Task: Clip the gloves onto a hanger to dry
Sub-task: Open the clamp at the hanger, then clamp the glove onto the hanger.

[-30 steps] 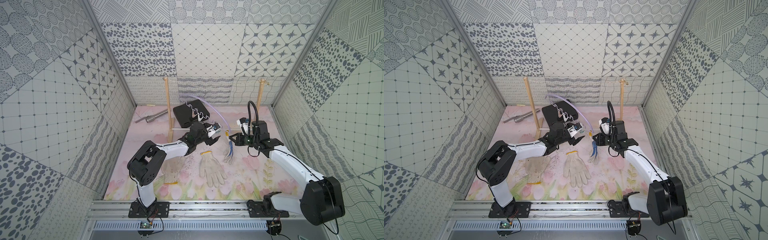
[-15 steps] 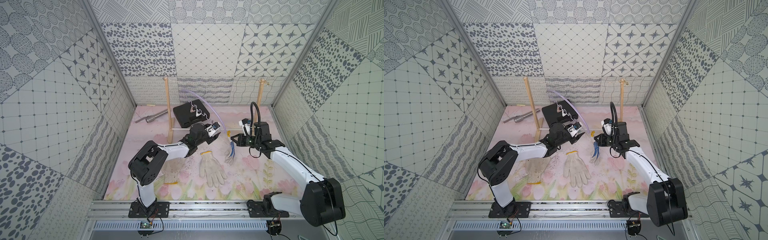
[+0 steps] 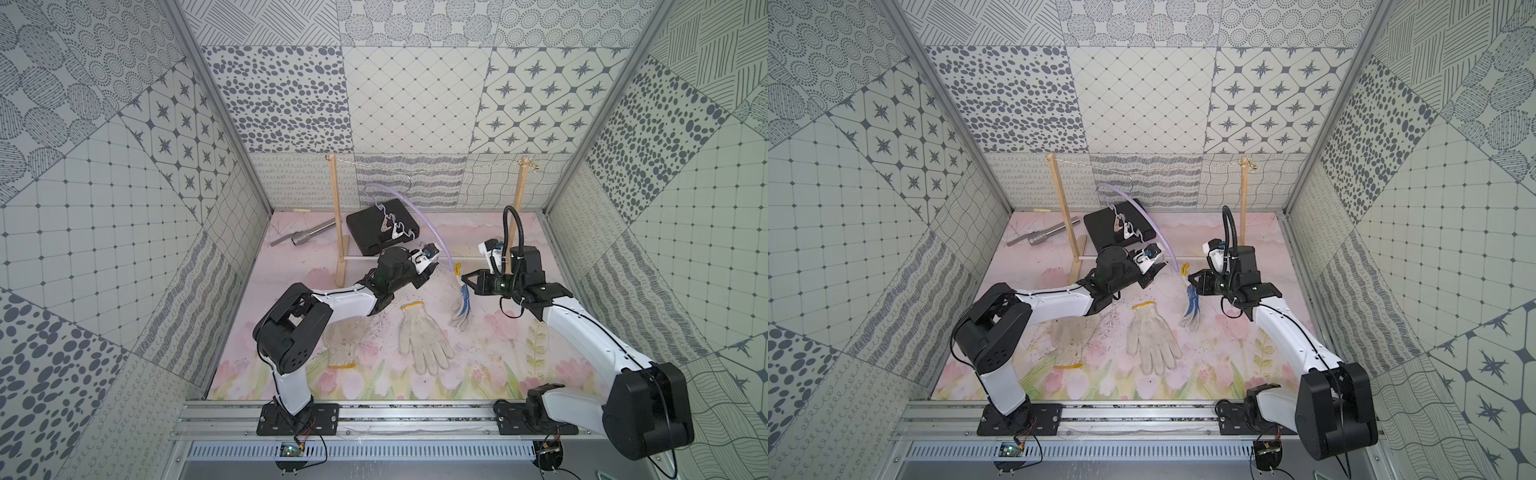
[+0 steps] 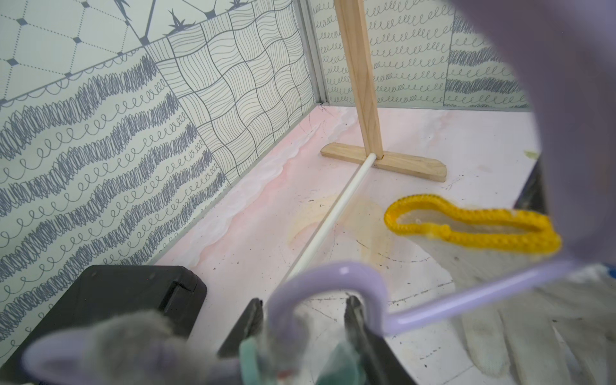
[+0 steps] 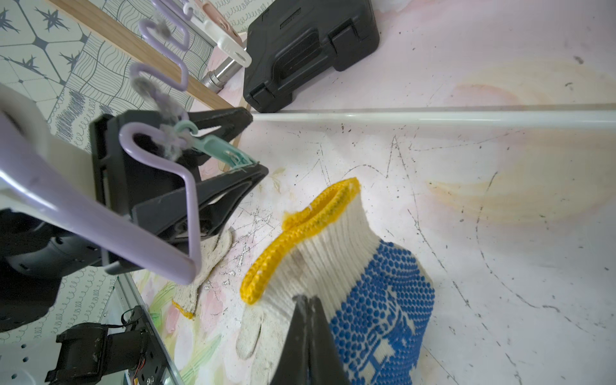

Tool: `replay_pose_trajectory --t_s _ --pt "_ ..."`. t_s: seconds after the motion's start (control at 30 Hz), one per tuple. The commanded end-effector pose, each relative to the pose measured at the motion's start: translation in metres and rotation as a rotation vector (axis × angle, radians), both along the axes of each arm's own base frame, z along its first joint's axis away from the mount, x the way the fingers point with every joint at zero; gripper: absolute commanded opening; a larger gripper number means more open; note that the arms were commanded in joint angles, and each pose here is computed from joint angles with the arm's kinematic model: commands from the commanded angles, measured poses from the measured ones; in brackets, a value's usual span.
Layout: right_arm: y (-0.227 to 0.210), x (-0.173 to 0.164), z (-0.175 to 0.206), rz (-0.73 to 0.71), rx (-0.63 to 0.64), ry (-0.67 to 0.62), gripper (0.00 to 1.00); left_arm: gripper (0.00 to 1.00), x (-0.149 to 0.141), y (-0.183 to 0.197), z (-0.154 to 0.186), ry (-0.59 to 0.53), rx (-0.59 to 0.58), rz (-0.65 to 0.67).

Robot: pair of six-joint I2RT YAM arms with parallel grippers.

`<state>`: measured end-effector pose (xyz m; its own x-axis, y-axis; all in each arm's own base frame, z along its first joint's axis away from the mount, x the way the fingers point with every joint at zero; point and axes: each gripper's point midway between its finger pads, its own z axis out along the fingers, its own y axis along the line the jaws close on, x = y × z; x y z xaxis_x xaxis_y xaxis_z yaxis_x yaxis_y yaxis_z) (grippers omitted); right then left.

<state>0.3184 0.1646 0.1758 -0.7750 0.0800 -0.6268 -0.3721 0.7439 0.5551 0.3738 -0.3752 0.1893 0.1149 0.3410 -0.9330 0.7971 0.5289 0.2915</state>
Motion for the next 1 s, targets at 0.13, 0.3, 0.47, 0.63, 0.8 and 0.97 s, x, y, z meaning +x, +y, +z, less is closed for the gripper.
replay_pose_trajectory --t_s 0.13,0.3,0.47,0.63,0.8,0.97 --pt "0.005 -0.006 0.008 0.062 0.016 -0.056 0.00 0.40 -0.041 -0.006 0.034 0.122 -0.092 -0.159" --pt "0.006 -0.006 0.008 0.066 0.023 -0.059 0.00 0.36 -0.052 -0.005 0.037 0.187 -0.094 -0.182" --pt "0.006 -0.006 0.007 0.069 0.018 -0.058 0.00 0.20 -0.057 -0.007 0.032 0.247 -0.061 -0.205" --pt "0.010 -0.010 0.001 0.099 0.035 -0.043 0.00 0.12 -0.062 -0.009 0.039 0.307 -0.106 -0.219" --pt "0.015 -0.016 0.009 0.109 0.061 -0.098 0.00 0.03 -0.056 -0.009 0.048 0.425 -0.173 -0.158" --pt "0.018 -0.015 0.008 0.039 0.054 -0.144 0.00 0.00 -0.037 -0.001 0.055 0.490 -0.275 0.001"
